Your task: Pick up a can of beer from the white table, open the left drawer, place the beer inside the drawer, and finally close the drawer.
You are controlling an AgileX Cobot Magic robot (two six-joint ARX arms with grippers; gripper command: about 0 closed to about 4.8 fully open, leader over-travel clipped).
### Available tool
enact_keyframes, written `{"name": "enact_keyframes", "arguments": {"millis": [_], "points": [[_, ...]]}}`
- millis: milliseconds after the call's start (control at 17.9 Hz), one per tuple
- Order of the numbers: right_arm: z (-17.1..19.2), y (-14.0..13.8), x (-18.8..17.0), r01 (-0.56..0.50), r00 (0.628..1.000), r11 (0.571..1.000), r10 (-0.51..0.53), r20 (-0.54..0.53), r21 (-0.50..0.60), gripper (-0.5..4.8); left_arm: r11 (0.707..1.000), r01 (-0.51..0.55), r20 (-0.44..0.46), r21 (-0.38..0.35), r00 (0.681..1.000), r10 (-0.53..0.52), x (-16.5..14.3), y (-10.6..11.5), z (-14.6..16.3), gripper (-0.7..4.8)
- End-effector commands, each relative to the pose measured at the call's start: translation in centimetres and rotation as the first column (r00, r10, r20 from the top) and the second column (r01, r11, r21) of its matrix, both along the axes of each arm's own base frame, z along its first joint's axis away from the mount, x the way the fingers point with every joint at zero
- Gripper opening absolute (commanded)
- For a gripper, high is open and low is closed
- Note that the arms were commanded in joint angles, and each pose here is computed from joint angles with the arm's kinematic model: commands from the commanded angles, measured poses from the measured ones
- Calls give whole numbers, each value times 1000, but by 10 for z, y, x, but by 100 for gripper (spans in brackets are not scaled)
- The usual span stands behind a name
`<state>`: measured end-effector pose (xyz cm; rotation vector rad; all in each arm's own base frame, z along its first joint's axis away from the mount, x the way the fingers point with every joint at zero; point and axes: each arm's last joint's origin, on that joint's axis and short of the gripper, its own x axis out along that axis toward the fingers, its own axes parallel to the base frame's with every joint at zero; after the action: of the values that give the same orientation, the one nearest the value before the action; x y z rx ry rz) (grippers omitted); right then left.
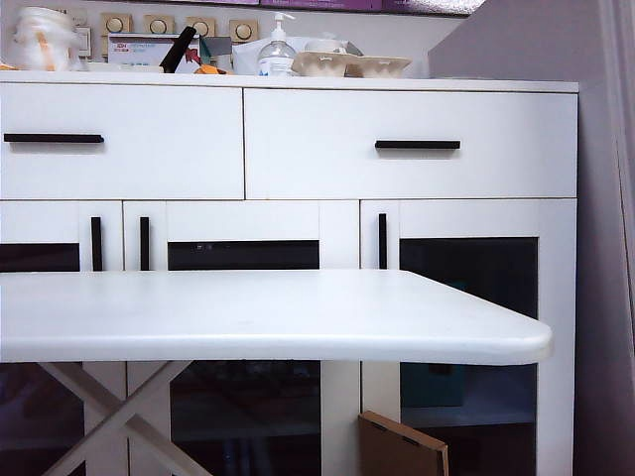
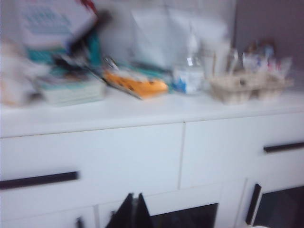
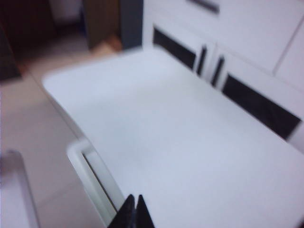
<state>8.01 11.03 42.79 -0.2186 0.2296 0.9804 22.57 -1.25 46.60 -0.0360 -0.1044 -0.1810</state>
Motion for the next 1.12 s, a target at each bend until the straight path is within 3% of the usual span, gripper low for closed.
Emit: {"name": "enact_keyframes", "arguments": {"millis": [56, 336, 560, 896, 1120], "points": [[-19, -14, -10, -4, 998, 993, -4, 66, 119, -5, 1000, 18, 53, 6, 998, -18, -58, -2, -16, -5], [-67, -23, -19, -25, 999, 994, 20, 42, 104, -5, 999, 5, 19, 35, 1000, -6, -124, 2, -68, -5], [-84, -26, -21, -21, 1000, 998, 20, 5, 54, -5, 999, -20, -20, 38, 1000, 20, -151, 5, -126, -5], [-85, -26, -21, -20, 1000, 999, 20, -1, 46, -5, 998, -50, -99, 22, 994, 52, -151, 6, -191, -5], [-85, -26, -21, -20, 1000, 999, 20, -1, 46, -5, 998, -53, -158, -29, 986, 48, -141, 5, -219, -5]]}}
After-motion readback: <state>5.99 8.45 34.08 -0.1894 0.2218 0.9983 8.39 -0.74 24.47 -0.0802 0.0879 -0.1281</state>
